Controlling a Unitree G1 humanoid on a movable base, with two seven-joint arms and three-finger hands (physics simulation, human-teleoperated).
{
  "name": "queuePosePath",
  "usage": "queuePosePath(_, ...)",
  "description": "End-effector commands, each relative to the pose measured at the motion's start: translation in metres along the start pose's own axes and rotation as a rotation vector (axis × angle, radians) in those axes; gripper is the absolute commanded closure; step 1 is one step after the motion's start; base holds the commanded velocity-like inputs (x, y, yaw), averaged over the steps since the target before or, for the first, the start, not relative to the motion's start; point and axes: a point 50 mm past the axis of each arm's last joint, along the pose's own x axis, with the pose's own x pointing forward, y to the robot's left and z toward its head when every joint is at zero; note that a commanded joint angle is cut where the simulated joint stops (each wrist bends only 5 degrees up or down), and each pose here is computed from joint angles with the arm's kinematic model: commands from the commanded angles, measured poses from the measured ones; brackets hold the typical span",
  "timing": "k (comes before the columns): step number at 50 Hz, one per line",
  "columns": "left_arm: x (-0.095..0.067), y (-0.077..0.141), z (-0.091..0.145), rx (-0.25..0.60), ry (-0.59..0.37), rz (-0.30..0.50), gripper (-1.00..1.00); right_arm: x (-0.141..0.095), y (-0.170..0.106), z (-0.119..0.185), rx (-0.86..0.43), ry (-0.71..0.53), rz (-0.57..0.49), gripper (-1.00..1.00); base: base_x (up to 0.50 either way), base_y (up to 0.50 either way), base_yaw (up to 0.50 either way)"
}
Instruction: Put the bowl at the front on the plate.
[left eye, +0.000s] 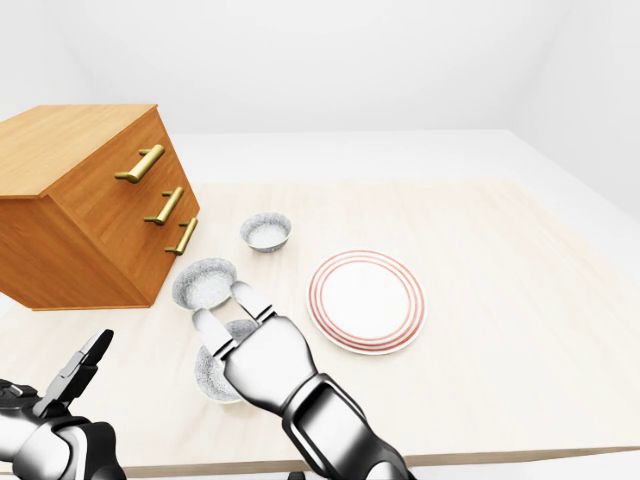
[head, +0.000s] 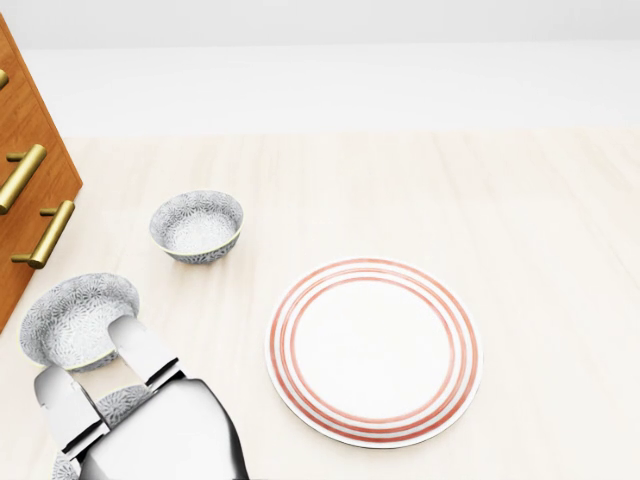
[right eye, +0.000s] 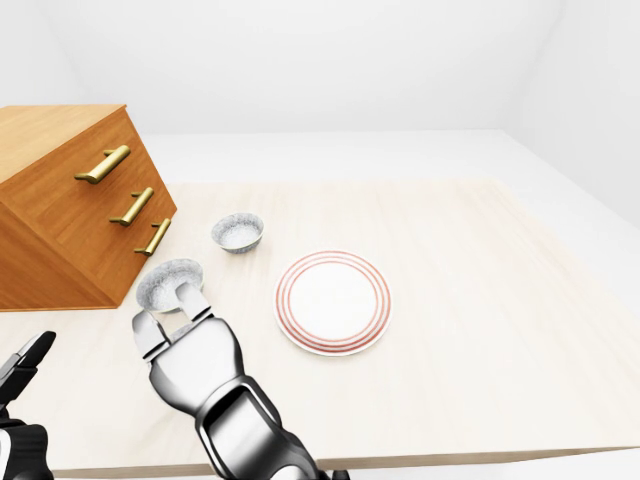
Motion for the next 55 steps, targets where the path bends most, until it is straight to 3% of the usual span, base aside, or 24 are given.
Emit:
queuePosePath(1, 0.0, 0.0, 0.001, -0.004, 0.008, -0.002, -1.0, -0.004, 0.019, 0.01, 0.019, -0.037, 0.077, -1.0, 0.0, 0.0, 0.0)
queuePosePath(11, 0.0, 0.0, 0.001, -0.004, 0.005, 0.0, -1.0, -0.009, 0.051, 0.011, 0.023, -0.044, 0.207, -1.0, 0.0, 0.0, 0.0)
queuePosePath(19, 0.0, -0.001, 0.0, -0.002, 0.003, -0.001, -1.0, -0.011, 0.038, 0.005, 0.018, 0.004, 0.148, -1.0, 0.0, 0.0, 0.0)
queuePosePath(43, 0.0, 0.0, 0.001, -0.004, 0.003, -0.001, -1.0, -0.011, 0.04, 0.005, -0.003, 0.009, 0.156, -1.0, 0.0, 0.0, 0.0)
queuePosePath(55, 0.001, -0.001, 0.0, -0.005, 0.004, -0.004, -1.0, -0.005, 0.048, 0.016, 0.063, -0.037, 0.2, -1.0, 0.0, 0.0, 0.0)
